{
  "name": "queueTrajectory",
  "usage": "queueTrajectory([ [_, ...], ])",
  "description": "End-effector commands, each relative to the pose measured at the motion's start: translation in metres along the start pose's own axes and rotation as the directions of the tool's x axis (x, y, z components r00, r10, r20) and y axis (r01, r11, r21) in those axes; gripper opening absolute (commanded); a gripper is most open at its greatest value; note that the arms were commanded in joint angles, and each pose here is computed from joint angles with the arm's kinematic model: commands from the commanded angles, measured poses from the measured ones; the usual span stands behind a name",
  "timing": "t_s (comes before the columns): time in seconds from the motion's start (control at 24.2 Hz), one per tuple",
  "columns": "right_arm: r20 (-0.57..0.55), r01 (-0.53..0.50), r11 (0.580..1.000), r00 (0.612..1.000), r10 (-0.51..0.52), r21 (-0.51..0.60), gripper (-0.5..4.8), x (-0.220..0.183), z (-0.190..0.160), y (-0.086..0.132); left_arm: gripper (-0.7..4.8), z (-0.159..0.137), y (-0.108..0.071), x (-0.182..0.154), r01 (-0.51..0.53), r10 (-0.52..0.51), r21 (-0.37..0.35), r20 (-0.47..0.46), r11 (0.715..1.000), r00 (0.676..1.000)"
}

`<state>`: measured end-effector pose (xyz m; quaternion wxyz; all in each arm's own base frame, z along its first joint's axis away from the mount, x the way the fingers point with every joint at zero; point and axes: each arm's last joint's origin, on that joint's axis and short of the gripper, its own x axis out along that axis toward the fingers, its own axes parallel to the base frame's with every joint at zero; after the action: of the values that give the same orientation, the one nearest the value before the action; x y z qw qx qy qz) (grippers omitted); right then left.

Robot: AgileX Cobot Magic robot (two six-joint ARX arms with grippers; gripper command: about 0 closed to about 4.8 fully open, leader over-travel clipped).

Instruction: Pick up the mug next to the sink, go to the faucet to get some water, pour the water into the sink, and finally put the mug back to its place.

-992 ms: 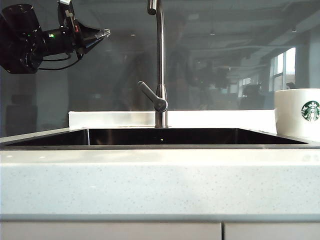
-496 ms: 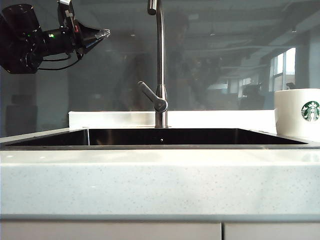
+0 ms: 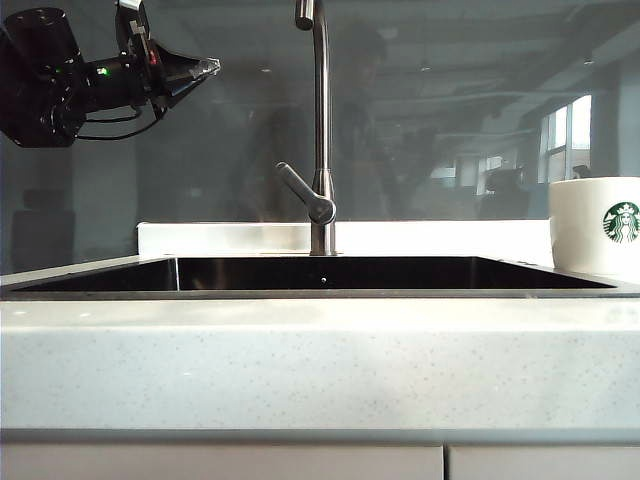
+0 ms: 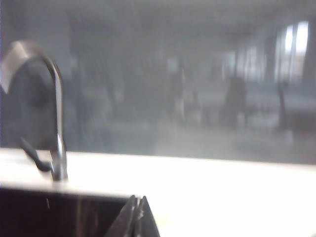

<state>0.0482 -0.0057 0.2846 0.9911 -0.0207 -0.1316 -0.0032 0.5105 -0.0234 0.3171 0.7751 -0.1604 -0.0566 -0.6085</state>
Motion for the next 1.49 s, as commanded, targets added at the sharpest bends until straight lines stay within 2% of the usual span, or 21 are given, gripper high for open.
queueTrajectory([
  [0.04, -0.044, 0.032, 0.999, 0.999, -0.032, 0.017, -0.09, 0.011, -0.04, -0.005, -0.04, 0.005, -0.003, 0.001, 0.008, -0.008, 0.015, -0.001, 1.0, 1.0],
  [0.21, -0.103, 0.081, 0.99, 0.992, -0.069, 0.119, -0.09, 0.016, -0.089, -0.009, -0.04, 0.003, -0.001, 0.001, -0.001, 0.001, -0.011, -0.007, 1.0, 1.0],
  [0.41, -0.172, 0.12, 0.98, 0.981, -0.092, 0.16, -0.09, 0.017, -0.117, -0.003, -0.04, 0.003, -0.001, 0.001, -0.003, 0.003, -0.017, -0.008, 1.0, 1.0],
  [0.62, -0.201, 0.119, 0.979, 0.976, -0.084, 0.168, -0.09, 0.017, -0.123, 0.004, -0.04, 0.003, -0.001, 0.001, -0.003, 0.003, -0.017, -0.008, 1.0, 1.0],
  [0.74, -0.225, 0.074, 0.985, 0.974, -0.038, 0.156, -0.09, 0.017, -0.126, 0.006, -0.04, 0.003, -0.001, 0.001, -0.003, 0.003, -0.017, -0.008, 1.0, 1.0],
  [1.16, -0.274, 0.079, 0.986, 0.961, -0.036, 0.148, -0.09, 0.016, -0.131, 0.006, -0.04, 0.003, -0.001, 0.001, -0.003, 0.003, -0.017, -0.008, 1.0, 1.0],
  [1.49, -0.232, 0.074, 0.986, 0.972, -0.037, 0.149, -0.09, 0.017, -0.126, 0.006, -0.04, 0.003, -0.001, 0.001, -0.003, 0.003, -0.017, -0.008, 1.0, 1.0],
])
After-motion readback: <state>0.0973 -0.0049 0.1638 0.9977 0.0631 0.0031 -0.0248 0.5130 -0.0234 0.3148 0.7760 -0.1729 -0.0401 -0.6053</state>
